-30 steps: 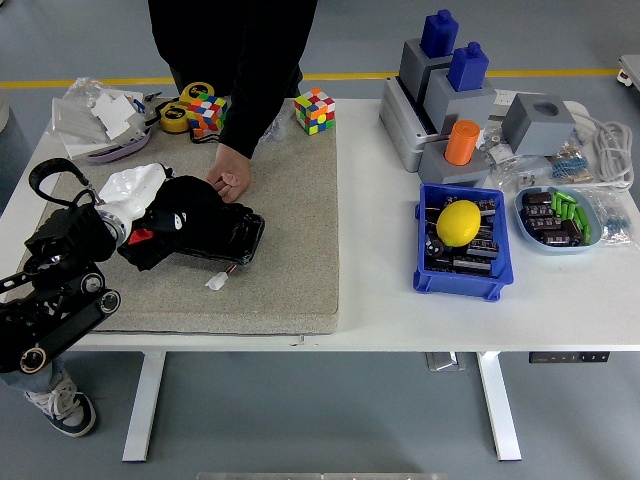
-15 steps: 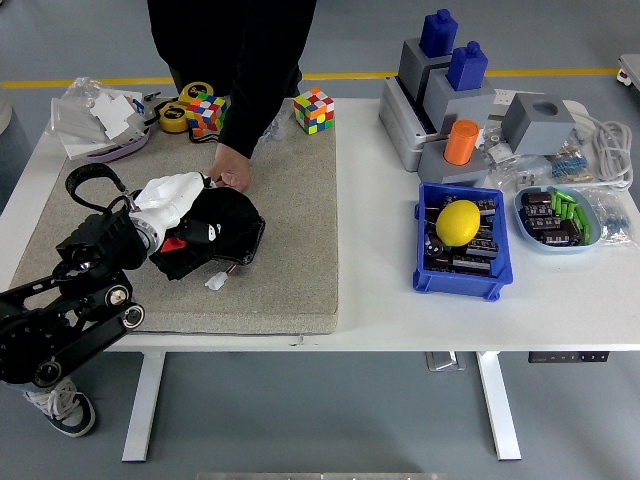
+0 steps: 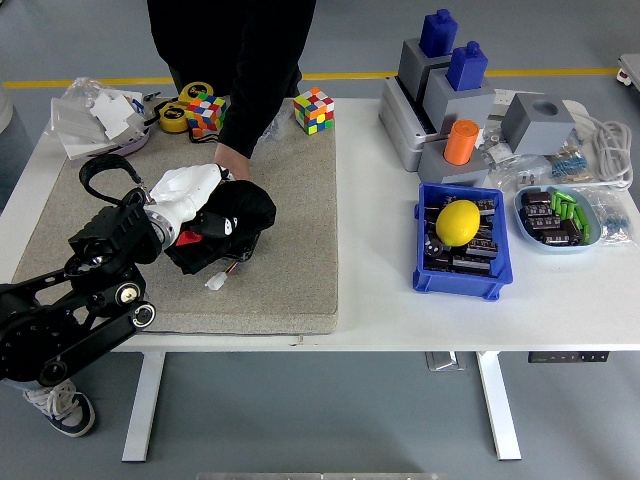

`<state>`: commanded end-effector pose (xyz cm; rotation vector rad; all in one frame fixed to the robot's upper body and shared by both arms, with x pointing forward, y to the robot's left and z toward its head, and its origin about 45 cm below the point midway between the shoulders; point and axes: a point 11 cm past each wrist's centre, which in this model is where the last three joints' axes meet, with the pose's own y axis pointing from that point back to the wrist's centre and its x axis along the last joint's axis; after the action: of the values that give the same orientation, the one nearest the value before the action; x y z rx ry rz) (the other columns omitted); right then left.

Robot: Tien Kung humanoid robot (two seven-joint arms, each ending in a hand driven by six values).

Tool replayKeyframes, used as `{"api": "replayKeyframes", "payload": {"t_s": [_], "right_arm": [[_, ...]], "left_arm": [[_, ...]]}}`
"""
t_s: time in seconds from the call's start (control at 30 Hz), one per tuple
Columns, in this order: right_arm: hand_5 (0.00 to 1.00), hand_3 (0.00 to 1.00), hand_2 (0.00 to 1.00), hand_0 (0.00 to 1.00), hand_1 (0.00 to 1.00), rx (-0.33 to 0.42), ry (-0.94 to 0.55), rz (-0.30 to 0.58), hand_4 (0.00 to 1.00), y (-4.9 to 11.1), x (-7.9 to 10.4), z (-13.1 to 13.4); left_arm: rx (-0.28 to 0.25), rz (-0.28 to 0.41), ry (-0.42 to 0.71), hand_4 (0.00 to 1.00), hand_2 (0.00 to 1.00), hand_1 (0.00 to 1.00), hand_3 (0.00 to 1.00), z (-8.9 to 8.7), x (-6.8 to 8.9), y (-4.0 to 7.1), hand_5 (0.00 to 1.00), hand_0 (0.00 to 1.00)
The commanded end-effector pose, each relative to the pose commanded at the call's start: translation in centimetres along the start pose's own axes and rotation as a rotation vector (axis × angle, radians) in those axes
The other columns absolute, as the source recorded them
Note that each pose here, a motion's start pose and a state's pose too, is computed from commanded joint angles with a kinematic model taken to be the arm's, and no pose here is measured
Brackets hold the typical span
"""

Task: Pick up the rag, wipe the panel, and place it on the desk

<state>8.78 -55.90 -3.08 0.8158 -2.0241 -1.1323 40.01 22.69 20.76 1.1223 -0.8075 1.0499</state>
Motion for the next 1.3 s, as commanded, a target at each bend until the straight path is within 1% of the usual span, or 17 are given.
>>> {"api": "replayKeyframes", "payload": {"t_s": [0.23, 0.53, 0.77, 1.3], "right_arm": [[0.567, 0.618, 0.681, 0.733, 0.667, 0.0, -0.001, 0.0, 0.998, 0.0, -0.1, 0.0], [0.566, 0.618, 0.681, 0.732, 0.667, -0.004, -0.003, -0.001, 0.998, 0.0, 0.0, 0.1], [0.567, 0.617, 0.681, 0.732, 0.667, -0.004, -0.002, -0.003, 0.998, 0.0, -0.1, 0.1], [0.567, 0.618, 0.681, 0.732, 0.667, -0.008, -0.007, -0.003, 0.998, 0.0, -0.2, 0.2]], "left_arm": [[0.053, -0.001, 0.001, 0.568, 0.439, 0.178, 0.586, -2.4, -0.3, -0.4, 0.082, 0.255], [0.081, 0.026, 0.003, 0.57, 0.438, 0.177, 0.584, -3.7, 0.6, -0.4, 0.095, 0.252], [0.118, 0.034, -0.013, 0.569, 0.438, 0.177, 0.583, -5.3, 1.2, -0.4, 0.095, 0.251], [0.189, 0.05, -0.028, 0.568, 0.438, 0.177, 0.583, -8.4, 1.9, -0.4, 0.096, 0.25]]}}
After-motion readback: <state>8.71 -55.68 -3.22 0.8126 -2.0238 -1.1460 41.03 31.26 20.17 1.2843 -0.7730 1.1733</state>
